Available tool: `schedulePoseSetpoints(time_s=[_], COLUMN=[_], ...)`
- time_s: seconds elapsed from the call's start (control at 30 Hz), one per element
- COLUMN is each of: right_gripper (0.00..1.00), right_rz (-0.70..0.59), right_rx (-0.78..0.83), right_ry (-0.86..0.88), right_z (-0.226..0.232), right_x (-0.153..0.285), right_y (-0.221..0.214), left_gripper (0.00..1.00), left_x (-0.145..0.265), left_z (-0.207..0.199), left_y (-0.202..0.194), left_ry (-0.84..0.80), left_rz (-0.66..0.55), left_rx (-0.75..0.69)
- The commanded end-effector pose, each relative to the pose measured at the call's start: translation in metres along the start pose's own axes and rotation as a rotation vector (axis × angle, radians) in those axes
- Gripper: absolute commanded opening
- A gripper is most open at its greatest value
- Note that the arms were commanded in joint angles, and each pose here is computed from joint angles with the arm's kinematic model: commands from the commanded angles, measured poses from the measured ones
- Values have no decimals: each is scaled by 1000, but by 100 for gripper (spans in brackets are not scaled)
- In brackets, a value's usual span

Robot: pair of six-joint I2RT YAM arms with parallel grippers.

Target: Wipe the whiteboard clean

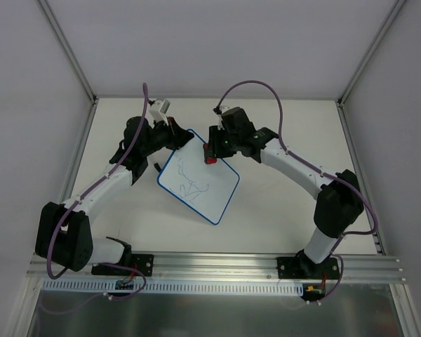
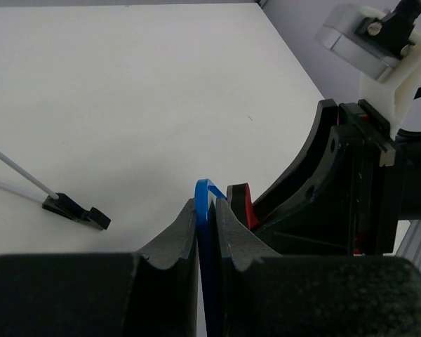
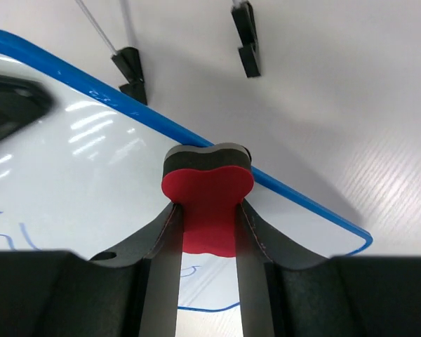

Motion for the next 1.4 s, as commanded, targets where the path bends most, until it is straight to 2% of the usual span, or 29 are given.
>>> schedulePoseSetpoints(time_s=[0.0, 0.23, 0.33, 0.53, 0.67, 0.9, 1.23, 1.37], right_gripper=[0, 0, 0, 0, 0, 0, 0, 0], right_rz=[31, 87, 83, 10, -87, -152, -143, -117], right_rx=[-46, -84, -76, 82, 207, 362, 524, 500], right_ry=[-63, -69, -21, 84, 166, 242, 282, 230], right_z=[-21, -37, -33, 4, 43, 81, 106, 94], right_x=[-25, -32, -29, -16, -4, -1, 2, -9], right_y=[-30, -75, -86, -69, -32, -8, -12, -29], left_gripper=[0, 0, 0, 0, 0, 0, 0, 0], left_x=[10, 9, 6, 2, 0, 5, 13, 13], left_z=[-75, -75, -73, -72, -72, -72, -76, -76], left_y=[31, 36, 38, 40, 38, 30, 27, 31], left_ry=[-321, -313, -302, -303, -314, -333, -350, -336], left_rz=[-72, -88, -98, -109, -101, -79, -42, -41], left_rx=[-225, -235, -230, -216, -215, -231, -296, -288])
Point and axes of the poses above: each gripper's point midway between its finger pads, its own x axis back along the fingers, its own z axis along the line the jaws close on, y = z × x, the point moved 3 cm from there along x, back along the fingers, and after that the axes turned 5 degrees about x, right-handed, at the moved point
